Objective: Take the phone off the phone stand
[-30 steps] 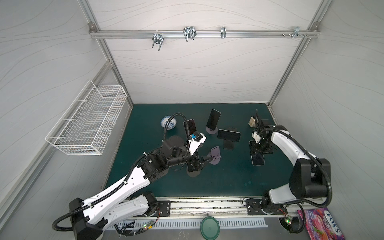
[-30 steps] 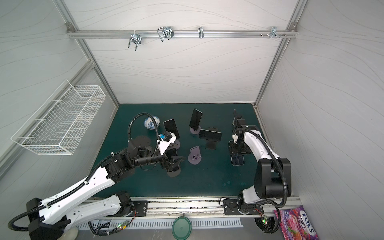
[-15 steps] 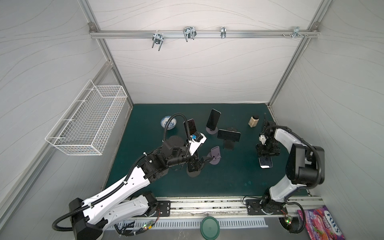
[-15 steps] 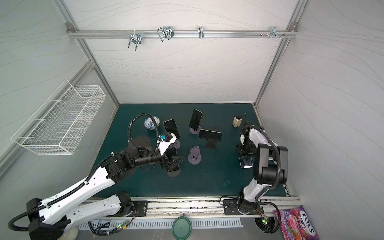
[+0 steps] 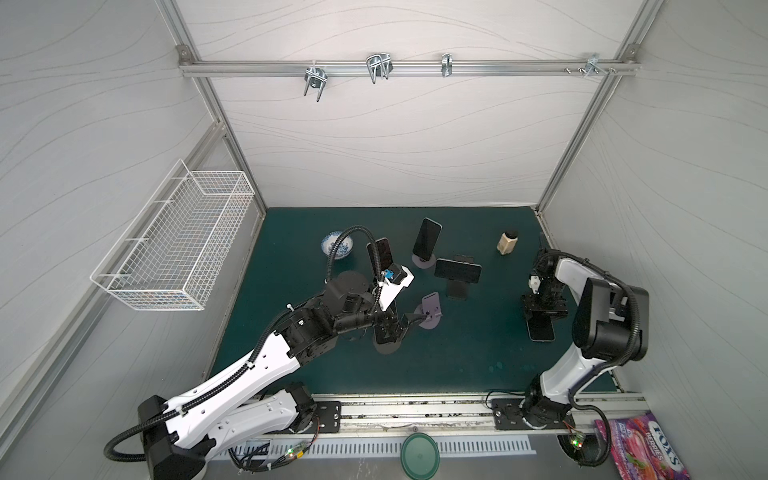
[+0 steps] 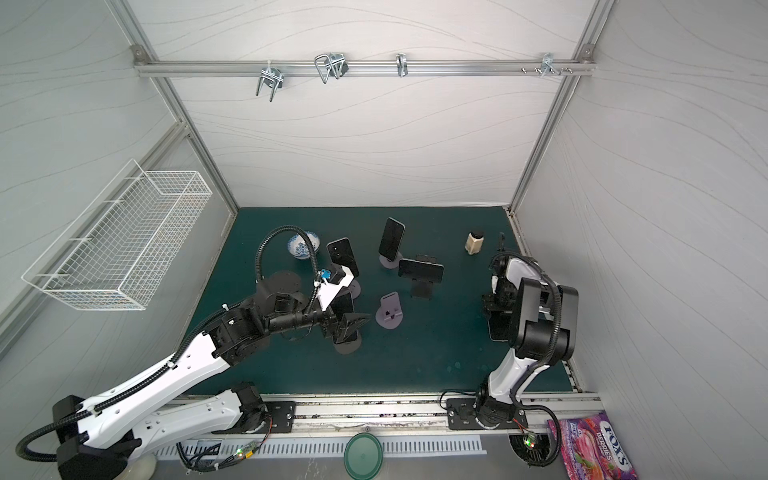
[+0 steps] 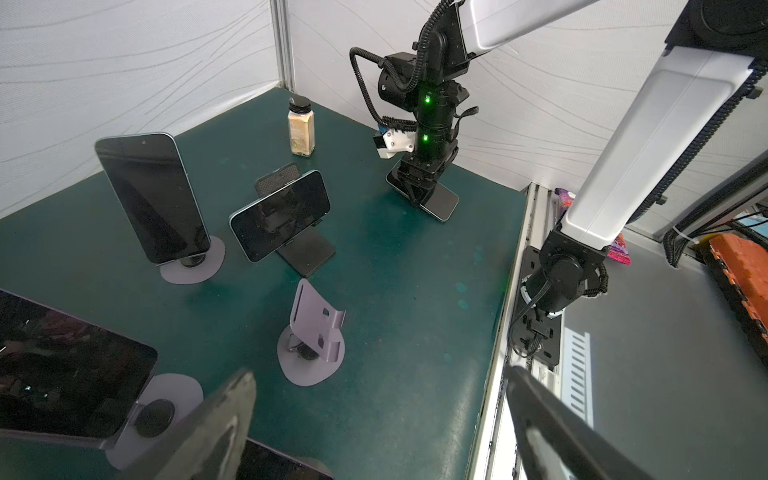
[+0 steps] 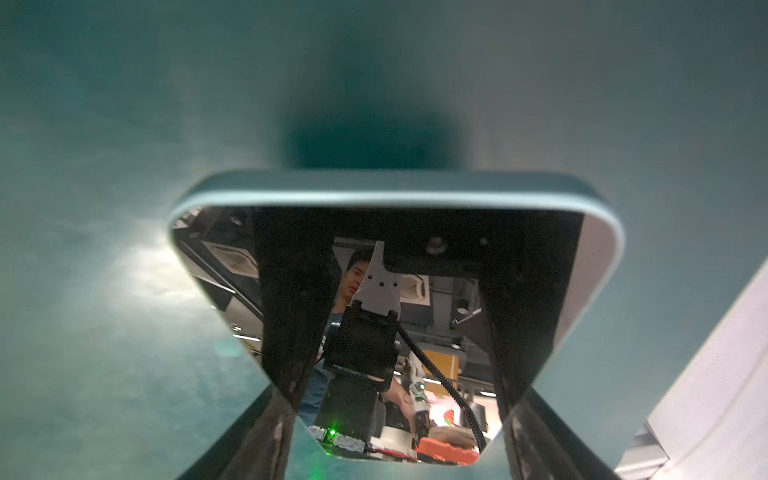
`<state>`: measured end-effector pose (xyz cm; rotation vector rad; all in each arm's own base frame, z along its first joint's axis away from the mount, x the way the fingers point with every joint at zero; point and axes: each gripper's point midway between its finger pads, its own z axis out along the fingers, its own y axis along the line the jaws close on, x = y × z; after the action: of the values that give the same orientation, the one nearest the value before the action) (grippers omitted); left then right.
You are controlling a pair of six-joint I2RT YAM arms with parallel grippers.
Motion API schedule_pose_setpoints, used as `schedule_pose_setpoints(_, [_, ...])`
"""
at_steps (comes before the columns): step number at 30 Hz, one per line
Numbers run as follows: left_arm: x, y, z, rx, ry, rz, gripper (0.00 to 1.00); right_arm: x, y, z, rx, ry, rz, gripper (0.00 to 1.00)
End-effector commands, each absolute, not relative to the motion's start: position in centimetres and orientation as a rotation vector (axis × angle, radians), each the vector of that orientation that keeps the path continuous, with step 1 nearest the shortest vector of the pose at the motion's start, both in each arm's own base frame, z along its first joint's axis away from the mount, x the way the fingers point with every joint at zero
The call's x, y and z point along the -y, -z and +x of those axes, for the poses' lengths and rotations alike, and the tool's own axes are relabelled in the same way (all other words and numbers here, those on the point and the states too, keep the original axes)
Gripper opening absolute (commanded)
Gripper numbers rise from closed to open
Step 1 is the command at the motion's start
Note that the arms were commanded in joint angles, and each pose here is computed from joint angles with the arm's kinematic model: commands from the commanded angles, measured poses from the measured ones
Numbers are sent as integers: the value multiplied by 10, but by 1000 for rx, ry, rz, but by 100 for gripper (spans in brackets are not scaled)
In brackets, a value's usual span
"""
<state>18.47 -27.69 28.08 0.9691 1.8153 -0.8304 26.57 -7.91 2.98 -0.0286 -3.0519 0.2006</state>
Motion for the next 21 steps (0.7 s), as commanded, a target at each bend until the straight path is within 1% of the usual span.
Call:
schedule_pose_setpoints(1, [282, -317, 186, -1704, 836, 963, 95, 95, -31, 268, 3026, -253, -26, 65])
schedule_pose_setpoints(14, [276, -323, 184, -1686, 791, 988, 96, 109, -14, 286, 2999, -295, -39, 67])
schedule_pose_setpoints(21, [274, -323, 186, -1677, 762, 999, 96, 118, -8, 288, 2992, -308, -37, 68])
